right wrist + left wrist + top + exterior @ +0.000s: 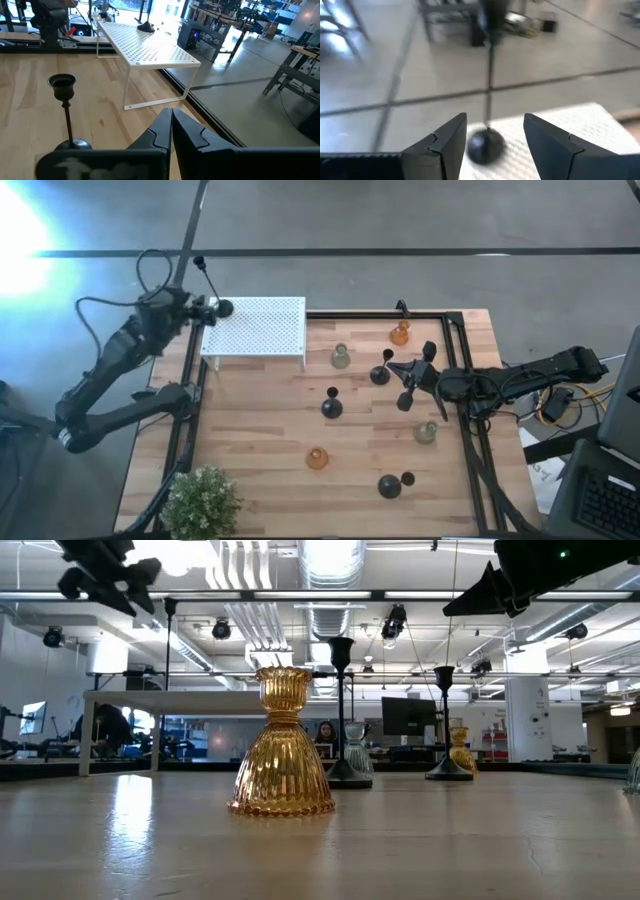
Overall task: Pick & Place candle stick holders
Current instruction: Move the bottom small black candle holder to the middle left of the table
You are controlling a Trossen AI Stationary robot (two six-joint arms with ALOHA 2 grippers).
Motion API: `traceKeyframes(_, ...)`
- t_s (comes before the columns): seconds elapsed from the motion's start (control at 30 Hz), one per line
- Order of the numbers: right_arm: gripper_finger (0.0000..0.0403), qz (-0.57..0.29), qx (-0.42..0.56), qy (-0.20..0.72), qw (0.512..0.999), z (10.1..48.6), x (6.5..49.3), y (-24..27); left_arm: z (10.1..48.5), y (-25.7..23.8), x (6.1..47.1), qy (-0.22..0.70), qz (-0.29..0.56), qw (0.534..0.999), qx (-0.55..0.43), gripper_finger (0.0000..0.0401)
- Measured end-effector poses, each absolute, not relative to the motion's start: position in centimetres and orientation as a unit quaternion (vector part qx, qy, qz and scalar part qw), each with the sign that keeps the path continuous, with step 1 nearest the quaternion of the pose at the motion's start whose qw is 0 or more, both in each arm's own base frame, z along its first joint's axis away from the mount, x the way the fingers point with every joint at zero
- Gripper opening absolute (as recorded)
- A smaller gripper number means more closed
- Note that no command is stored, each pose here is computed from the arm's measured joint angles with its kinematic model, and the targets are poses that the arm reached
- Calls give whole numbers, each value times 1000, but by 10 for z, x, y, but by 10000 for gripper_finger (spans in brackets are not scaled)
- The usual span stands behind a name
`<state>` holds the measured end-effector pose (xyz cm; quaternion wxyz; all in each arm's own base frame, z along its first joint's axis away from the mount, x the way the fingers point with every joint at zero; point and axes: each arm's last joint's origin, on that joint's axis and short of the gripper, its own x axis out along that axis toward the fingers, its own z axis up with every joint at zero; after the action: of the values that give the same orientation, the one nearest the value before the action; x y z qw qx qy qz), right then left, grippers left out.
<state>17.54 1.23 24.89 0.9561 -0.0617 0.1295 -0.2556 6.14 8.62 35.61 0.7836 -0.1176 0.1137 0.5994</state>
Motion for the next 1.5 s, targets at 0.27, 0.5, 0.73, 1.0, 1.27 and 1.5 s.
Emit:
traceKeyframes(0.27, 8, -258, -48, 125, 957, 249, 175, 12, 349, 57, 64, 86, 262, 945, -175, 202)
traceKeyframes(0.5, 8, -258, -47, 123, 957, 249, 176, 12, 310, 49, 74, 98, 130, 961, -225, 202)
traceKeyframes(0.73, 8, -258, -47, 123, 957, 250, 176, 12, 278, 41, 102, 65, 11, 974, -216, 202)
traceKeyframes(1.0, 8, -258, -47, 122, 957, 250, 176, 12, 273, 4, 139, 16, -74, 990, -119, 202)
traceKeyframes(1.27, 8, -258, -46, 119, 958, 250, 176, 12, 264, -39, 174, 85, -47, 995, 31, 202)
traceKeyframes(1.5, 8, -256, -59, 102, 959, 255, 177, 13, 266, -49, 202, 118, -26, 992, 32, 202)
